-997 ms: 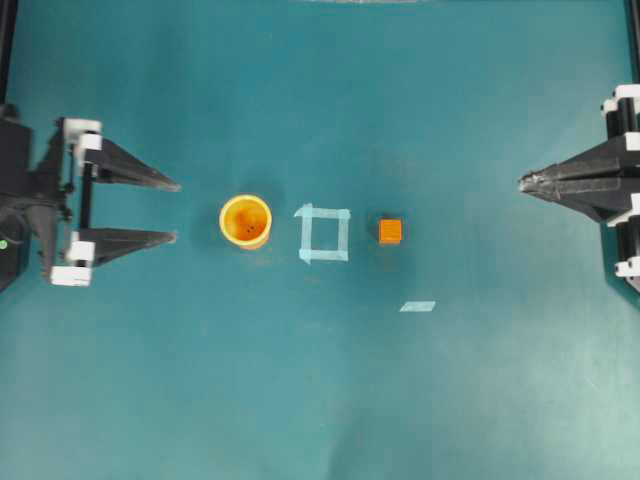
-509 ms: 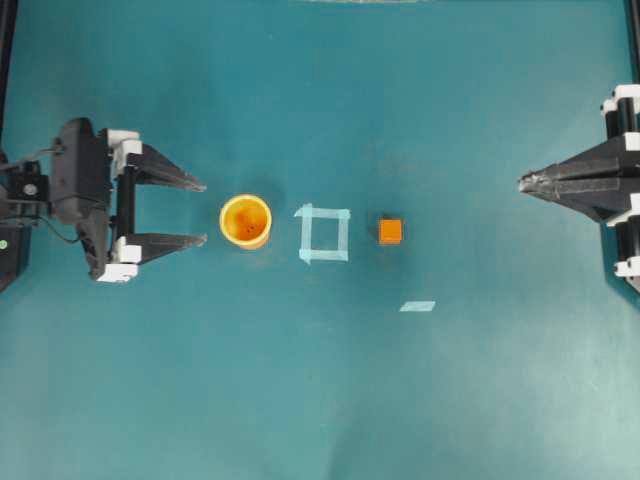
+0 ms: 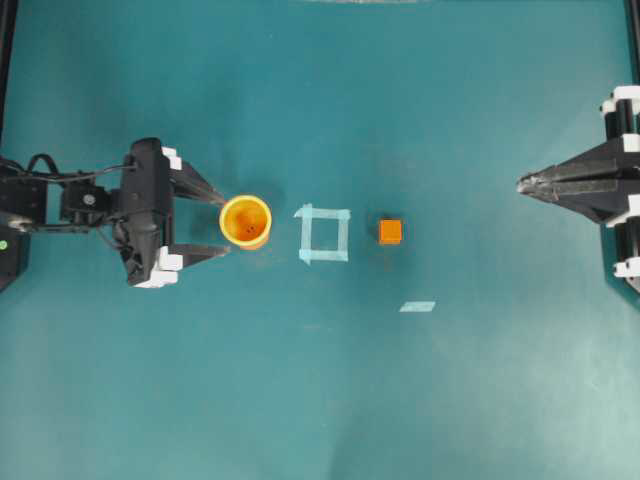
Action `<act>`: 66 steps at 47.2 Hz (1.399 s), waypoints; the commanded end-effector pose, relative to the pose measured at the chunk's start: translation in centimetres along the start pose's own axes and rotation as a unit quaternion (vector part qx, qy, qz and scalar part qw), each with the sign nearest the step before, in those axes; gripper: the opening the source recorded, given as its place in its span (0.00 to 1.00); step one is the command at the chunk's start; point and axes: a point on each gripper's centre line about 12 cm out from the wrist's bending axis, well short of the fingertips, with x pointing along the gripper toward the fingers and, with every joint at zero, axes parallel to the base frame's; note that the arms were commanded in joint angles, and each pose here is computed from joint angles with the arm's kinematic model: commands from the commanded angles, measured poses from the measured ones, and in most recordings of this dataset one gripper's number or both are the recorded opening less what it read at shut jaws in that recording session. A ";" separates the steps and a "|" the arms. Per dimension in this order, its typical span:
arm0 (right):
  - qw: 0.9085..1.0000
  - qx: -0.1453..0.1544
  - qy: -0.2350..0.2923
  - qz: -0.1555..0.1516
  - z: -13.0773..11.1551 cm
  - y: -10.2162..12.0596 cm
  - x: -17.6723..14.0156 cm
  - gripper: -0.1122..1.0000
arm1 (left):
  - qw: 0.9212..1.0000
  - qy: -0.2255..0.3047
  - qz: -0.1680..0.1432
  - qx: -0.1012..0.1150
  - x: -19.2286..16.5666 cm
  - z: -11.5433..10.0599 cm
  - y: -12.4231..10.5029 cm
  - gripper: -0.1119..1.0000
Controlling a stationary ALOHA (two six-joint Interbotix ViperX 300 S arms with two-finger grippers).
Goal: Move the cup to the right with left arm.
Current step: 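Close the left gripper on the orange cup's side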
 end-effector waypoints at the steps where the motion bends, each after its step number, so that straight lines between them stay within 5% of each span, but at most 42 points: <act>1: 1.000 -0.001 -0.018 -0.001 1.3 0.0 0.2 0.10 | 1.000 -0.010 0.000 0.002 0.6 0.8 0.0 0.82; 46: 1.000 -0.002 -0.017 -0.001 1.3 0.0 0.2 0.10 | 0.999 -0.031 -0.005 0.014 5.0 1.7 -0.3 0.82; 66: 1.000 0.001 -0.016 0.000 1.3 0.0 0.3 0.10 | 0.999 -0.031 -0.005 0.013 4.8 1.8 -0.3 0.70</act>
